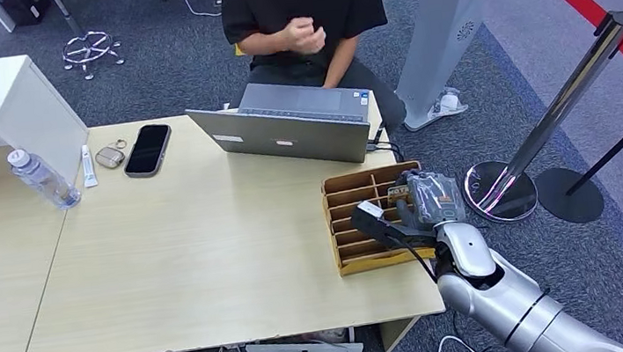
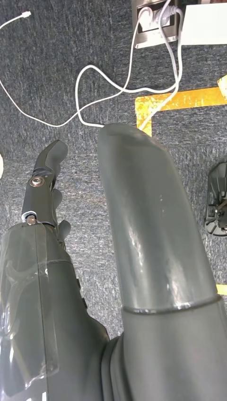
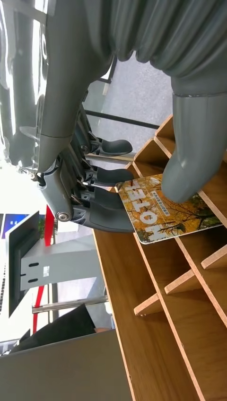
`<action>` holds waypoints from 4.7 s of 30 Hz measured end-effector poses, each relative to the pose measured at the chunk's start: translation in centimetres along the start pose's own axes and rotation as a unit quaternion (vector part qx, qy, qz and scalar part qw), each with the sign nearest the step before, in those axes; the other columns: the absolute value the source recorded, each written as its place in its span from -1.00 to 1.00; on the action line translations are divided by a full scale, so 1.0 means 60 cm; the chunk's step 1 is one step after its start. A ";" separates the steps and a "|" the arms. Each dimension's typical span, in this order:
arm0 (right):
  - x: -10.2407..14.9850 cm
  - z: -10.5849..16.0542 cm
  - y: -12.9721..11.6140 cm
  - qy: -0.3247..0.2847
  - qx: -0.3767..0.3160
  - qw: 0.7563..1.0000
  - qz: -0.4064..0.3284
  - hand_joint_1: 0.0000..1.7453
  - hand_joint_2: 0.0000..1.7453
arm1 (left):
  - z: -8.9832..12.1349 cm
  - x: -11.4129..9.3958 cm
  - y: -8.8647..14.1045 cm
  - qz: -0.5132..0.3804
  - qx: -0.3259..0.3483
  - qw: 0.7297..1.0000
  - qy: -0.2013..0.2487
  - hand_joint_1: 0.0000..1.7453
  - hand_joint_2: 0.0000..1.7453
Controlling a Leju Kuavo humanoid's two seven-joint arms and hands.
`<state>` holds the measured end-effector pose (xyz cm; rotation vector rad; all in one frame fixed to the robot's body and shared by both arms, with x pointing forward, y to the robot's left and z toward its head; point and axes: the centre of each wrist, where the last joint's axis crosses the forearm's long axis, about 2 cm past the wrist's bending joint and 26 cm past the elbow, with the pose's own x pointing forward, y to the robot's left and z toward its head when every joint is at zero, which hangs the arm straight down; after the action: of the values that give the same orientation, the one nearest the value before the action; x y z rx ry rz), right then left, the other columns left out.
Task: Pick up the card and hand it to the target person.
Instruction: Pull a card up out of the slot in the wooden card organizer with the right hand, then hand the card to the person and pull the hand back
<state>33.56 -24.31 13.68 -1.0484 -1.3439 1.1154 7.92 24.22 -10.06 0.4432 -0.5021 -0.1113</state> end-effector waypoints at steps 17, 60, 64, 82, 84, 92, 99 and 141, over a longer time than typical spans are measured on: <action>0.000 -0.001 0.000 -0.001 -0.002 1.000 0.002 0.62 1.00 | 0.000 0.000 0.000 -0.001 0.001 1.000 0.000 -1.00 -1.00; -0.039 -0.069 -0.164 0.006 -0.243 0.968 -0.065 0.69 1.00 | 0.000 0.005 -0.003 -0.014 -0.010 1.000 -0.009 -1.00 -1.00; -0.036 -0.091 -0.171 0.006 -0.254 0.964 -0.083 0.71 1.00 | -0.002 0.013 -0.004 -0.022 -0.016 1.000 -0.016 -1.00 -1.00; -0.012 -0.156 -0.122 0.004 -0.213 0.973 -0.090 0.55 1.00 | -0.006 0.037 -0.007 -0.038 -0.028 0.998 -0.032 -1.00 -1.00; -0.006 -0.155 -0.108 -0.001 -0.201 0.976 -0.082 0.52 1.00 | -0.007 0.037 -0.007 -0.038 -0.027 0.998 -0.032 -1.00 -1.00; 0.000 -0.147 -0.082 -0.006 -0.179 0.982 -0.063 0.42 1.00 | -0.008 0.037 -0.005 -0.044 -0.029 0.998 -0.034 -1.00 -1.00; -0.003 -0.146 -0.076 -0.002 -0.165 0.985 -0.054 -0.80 1.00 | -0.009 0.037 -0.004 -0.046 -0.029 0.998 -0.034 -1.00 -1.00; 0.038 0.000 -0.071 -0.051 -0.295 0.859 -0.416 -1.00 1.00 | -0.001 0.011 -0.005 -0.008 -0.013 1.000 -0.014 -1.00 -1.00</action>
<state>33.42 -22.83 18.30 -0.6664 -2.0169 0.0950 8.54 23.85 -9.93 0.4209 -0.5246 -0.1398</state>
